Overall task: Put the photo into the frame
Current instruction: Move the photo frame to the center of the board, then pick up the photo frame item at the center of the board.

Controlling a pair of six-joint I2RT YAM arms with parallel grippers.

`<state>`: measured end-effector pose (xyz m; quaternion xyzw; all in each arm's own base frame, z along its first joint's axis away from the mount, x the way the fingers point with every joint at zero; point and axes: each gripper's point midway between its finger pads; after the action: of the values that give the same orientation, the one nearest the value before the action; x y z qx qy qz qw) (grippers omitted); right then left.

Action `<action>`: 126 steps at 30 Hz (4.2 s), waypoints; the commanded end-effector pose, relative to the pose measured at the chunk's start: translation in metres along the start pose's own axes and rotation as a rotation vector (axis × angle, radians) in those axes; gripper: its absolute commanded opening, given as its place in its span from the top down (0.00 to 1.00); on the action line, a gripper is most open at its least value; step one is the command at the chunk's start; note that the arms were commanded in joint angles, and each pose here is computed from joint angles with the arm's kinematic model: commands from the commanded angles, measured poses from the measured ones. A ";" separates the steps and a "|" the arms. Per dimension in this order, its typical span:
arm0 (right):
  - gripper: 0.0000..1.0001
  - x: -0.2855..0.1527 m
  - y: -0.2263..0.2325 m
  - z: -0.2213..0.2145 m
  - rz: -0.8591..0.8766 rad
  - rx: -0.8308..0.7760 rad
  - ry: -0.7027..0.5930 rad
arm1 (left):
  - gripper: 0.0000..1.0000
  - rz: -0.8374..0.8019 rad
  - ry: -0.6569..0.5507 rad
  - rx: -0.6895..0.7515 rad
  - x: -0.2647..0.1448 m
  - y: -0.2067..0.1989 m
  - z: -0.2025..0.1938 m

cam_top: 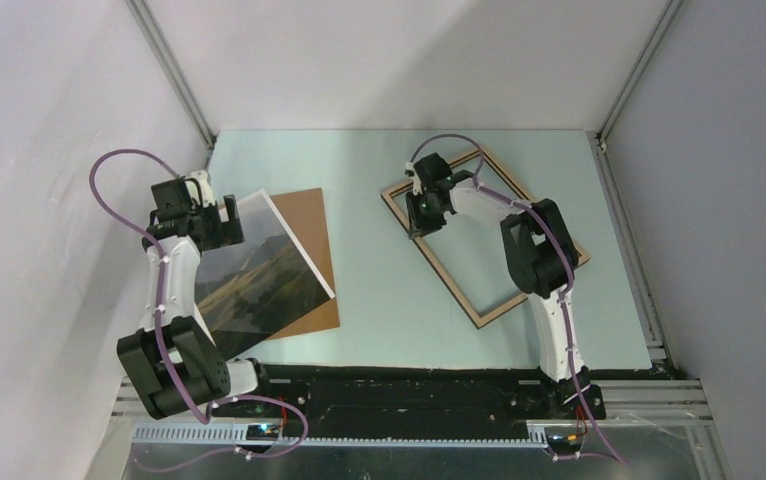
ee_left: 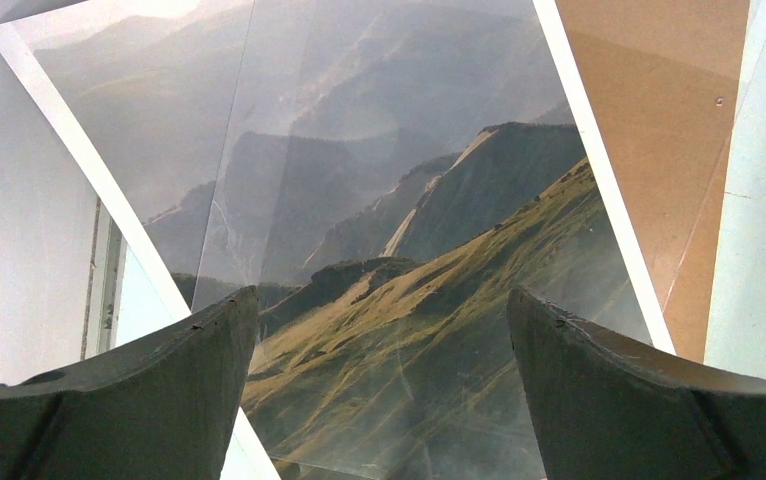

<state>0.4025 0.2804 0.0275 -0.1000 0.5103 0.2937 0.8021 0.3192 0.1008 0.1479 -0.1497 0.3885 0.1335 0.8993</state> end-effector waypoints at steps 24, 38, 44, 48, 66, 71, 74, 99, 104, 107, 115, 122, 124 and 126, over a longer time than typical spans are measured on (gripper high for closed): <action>0.09 0.017 0.049 0.074 0.282 0.441 -0.152 | 0.02 -0.029 -0.097 -0.016 -0.025 -0.008 0.025; 0.06 -0.013 0.052 -0.004 0.146 0.032 -0.072 | 0.02 -0.044 -0.149 0.035 -0.043 -0.011 0.026; 0.08 -0.011 0.076 -0.041 0.155 -0.064 -0.025 | 0.02 -0.052 -0.147 0.030 -0.043 -0.012 0.024; 0.14 -0.009 0.090 -0.049 0.144 -0.109 -0.015 | 0.02 -0.061 -0.142 0.024 -0.042 -0.014 0.023; 0.94 0.030 0.092 -0.001 0.062 0.031 0.001 | 0.02 -0.049 -0.123 0.047 -0.040 -0.010 0.007; 1.00 0.028 0.077 0.021 0.035 0.111 -0.041 | 0.02 -0.032 -0.099 0.063 -0.035 -0.006 -0.001; 1.00 0.029 0.065 0.022 0.017 0.171 -0.046 | 0.02 -0.030 -0.096 0.065 -0.034 -0.005 -0.002; 0.86 0.002 0.085 0.013 0.092 0.336 -0.108 | 0.02 -0.031 -0.069 0.061 -0.024 -0.004 -0.005; 0.42 -0.016 0.087 0.034 0.100 0.261 -0.164 | 0.02 -0.009 -0.042 0.078 -0.017 0.001 -0.010; 0.14 -0.036 0.089 0.053 0.096 0.195 -0.225 | 0.02 0.014 -0.017 0.087 -0.011 0.007 -0.014; 0.05 -0.073 0.111 0.092 0.132 -0.024 -0.337 | 0.02 0.084 0.104 0.089 0.018 0.032 -0.031; 0.06 -0.067 0.157 0.105 0.253 -0.224 -0.337 | 0.02 0.134 0.159 0.098 0.039 0.052 -0.025; 0.06 -0.059 0.169 0.107 0.278 -0.253 -0.330 | 0.02 0.144 0.175 0.104 0.046 0.058 -0.024; 0.06 -0.047 0.179 0.106 0.298 -0.265 -0.313 | 0.02 0.153 0.186 0.103 0.052 0.062 -0.020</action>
<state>0.3765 0.4324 0.1593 -0.0559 0.3432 0.4410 0.8274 0.2984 0.1342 0.0713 -0.1107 0.5073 0.1572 0.8400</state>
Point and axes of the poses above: each gripper's point midway between its finger pads, its own x axis out along the fingers, its own y axis along the line the jaws close on, z = x × y, and after that the axes turned 13 degrees about -x, right-handed
